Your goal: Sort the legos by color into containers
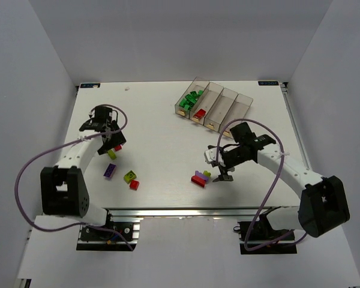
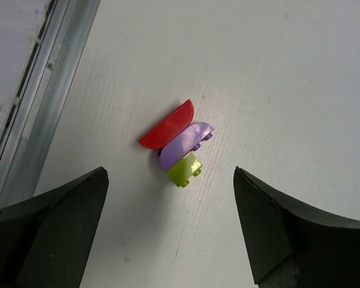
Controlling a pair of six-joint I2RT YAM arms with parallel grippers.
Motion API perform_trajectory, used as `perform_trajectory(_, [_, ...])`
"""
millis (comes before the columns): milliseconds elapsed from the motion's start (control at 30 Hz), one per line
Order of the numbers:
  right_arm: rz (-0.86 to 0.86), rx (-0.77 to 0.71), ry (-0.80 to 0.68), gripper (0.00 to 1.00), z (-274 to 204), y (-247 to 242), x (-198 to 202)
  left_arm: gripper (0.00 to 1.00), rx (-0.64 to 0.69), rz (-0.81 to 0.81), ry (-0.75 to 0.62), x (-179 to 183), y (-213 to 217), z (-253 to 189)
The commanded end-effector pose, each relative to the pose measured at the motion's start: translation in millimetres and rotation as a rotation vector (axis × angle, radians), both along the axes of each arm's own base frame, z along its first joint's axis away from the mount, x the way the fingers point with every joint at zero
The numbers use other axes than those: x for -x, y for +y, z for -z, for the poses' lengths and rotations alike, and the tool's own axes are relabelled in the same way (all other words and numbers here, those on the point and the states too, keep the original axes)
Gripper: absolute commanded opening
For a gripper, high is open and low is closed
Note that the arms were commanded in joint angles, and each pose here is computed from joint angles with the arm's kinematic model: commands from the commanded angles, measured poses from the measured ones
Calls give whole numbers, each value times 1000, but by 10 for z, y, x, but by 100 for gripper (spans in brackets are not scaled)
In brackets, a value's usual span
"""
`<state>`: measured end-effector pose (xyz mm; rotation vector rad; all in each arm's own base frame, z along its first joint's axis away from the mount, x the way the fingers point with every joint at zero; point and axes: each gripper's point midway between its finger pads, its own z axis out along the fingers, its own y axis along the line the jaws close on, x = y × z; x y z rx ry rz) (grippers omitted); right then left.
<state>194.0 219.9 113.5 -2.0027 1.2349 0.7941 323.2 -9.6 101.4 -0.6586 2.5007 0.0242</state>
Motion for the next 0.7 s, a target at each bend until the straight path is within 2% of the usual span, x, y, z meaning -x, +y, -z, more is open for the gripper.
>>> perform_trajectory(0, [59,-113,20,89,-320,144,-7,79,-102,22,-32,-328,225,-161])
perform_trajectory(33, [67,-113,32,89,-311,136,15,79,-115,32,6,-372,249,-43])
perform_trajectory(333, [93,-112,30,89,-322,89,74,77,-161,55,45,-803,358,151])
perform_trajectory(467, [99,-121,30,89,-358,104,57,71,-128,79,93,-854,292,373])
perform_trajectory(667, [106,-138,16,89,-474,128,10,68,-121,78,147,-738,286,609])
